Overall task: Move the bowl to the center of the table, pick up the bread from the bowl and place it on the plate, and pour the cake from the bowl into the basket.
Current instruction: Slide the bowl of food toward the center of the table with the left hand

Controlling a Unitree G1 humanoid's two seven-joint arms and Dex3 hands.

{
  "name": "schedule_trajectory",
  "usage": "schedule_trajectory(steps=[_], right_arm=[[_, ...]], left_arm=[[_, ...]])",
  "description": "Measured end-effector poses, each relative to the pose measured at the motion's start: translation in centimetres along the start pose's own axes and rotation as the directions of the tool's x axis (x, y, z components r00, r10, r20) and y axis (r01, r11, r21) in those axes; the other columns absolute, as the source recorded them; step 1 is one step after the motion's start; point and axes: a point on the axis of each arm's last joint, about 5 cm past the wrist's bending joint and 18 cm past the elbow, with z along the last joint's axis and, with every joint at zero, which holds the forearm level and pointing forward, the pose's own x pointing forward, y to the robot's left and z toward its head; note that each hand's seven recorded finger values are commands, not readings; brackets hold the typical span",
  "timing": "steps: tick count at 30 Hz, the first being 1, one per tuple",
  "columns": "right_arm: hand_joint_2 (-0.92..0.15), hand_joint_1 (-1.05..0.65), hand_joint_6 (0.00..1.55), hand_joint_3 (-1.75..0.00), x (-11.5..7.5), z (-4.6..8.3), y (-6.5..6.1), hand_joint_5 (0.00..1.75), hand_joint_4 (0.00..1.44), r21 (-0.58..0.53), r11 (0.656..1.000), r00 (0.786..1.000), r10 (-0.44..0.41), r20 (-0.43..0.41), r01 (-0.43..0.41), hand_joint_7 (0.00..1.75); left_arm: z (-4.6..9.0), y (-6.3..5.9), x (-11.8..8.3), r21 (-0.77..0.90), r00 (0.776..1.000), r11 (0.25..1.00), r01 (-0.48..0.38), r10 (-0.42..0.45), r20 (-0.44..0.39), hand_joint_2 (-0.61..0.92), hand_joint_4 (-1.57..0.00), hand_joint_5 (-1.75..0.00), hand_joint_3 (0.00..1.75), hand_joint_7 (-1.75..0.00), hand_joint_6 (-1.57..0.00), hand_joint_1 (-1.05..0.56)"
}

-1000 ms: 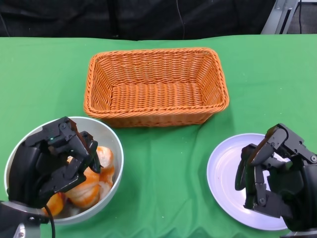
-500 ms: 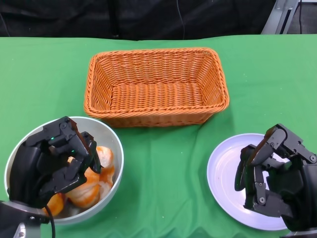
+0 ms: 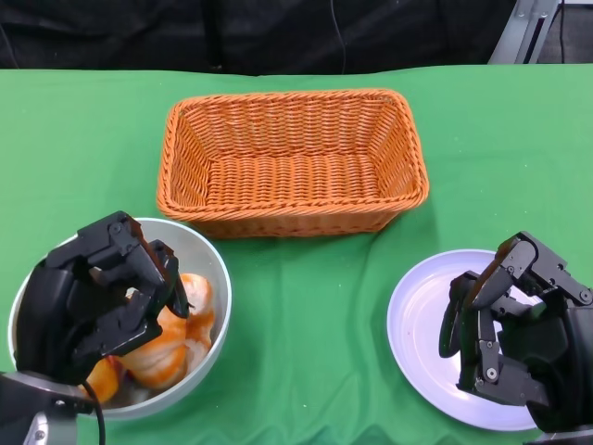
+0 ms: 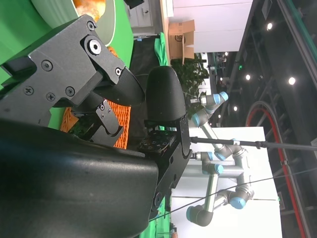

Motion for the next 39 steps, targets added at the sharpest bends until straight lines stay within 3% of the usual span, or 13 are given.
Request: schedule_trajectory(steps=[2,6,9,12,15,18,21,30,39], right_arm=[[-0.43,-0.11,0.72,-1.49,0.0,0.0,0.0,1.75,0.99,-0.002,1.000,1.000,-0.003,0.000,0.003,1.66],[-0.43,-0.12,0.70,-1.50,0.0,0.0,0.0,1.75,0.98,-0.010,1.000,1.000,-0.002,-0.002,0.002,1.67],[-0.42,-0.13,0.70,-1.51,-0.1,0.0,0.0,1.75,0.98,-0.018,1.000,1.000,-0.003,-0.006,0.002,1.68],[-0.41,-0.13,0.69,-1.50,-0.1,-0.1,0.0,1.75,0.98,-0.016,1.000,1.000,-0.004,-0.008,0.004,1.69],[-0.42,-0.13,0.69,-1.49,-0.1,-0.1,0.0,1.75,0.99,-0.010,1.000,1.000,-0.005,-0.010,0.005,1.69],[-0.42,-0.13,0.69,-1.49,-0.2,-0.1,-0.1,1.75,0.98,-0.012,1.000,1.000,-0.007,-0.011,0.007,1.69],[-0.43,-0.12,0.69,-1.49,-0.2,-0.1,-0.1,1.75,0.98,-0.014,1.000,1.000,-0.011,-0.011,0.011,1.69],[-0.45,-0.10,0.69,-1.46,-0.1,-0.3,-0.2,1.75,0.96,-0.012,1.000,1.000,-0.027,-0.014,0.027,1.68],[-0.45,-0.12,0.69,-1.45,0.0,-0.3,-0.3,1.75,0.97,-0.025,0.999,0.999,-0.043,-0.007,0.043,1.69]], left_arm=[[0.2,0.1,0.1,0.000,1.000,1.000,0.004,-0.004,-0.006,0.76,-0.83,-1.59,0.73,-1.28,-0.85,-0.08],[0.6,0.4,0.1,0.016,1.000,1.000,0.009,-0.008,-0.011,0.90,-0.82,-1.39,0.40,-1.00,-0.90,-0.13],[1.1,0.7,0.2,0.040,1.000,0.999,0.016,-0.016,-0.007,0.91,-0.78,-1.28,0.29,-0.84,-0.91,-0.19],[1.3,1.0,0.1,0.039,1.000,0.999,0.017,-0.017,0.002,0.92,-0.88,-0.79,0.12,-0.29,-1.06,-0.26],[1.3,1.2,0.1,0.030,0.999,0.999,0.032,-0.033,0.024,0.92,-0.96,-0.34,0.06,-0.05,-1.05,-0.34],[1.4,1.4,0.1,0.037,0.999,0.999,0.038,-0.039,0.025,0.92,-0.92,-0.11,0.09,0.00,-0.91,-0.44],[1.6,1.6,0.0,0.052,0.999,0.998,0.033,-0.035,0.029,0.92,-0.86,-0.04,0.13,0.00,-0.81,-0.54],[2.4,2.6,0.0,0.111,0.998,0.993,-0.028,0.021,0.064,0.92,-0.63,0.00,0.30,0.00,-0.56,-0.74],[2.7,3.8,-0.2,0.143,0.992,0.984,-0.108,0.097,0.085,0.92,-0.52,0.00,0.33,0.00,-0.46,-0.80]])
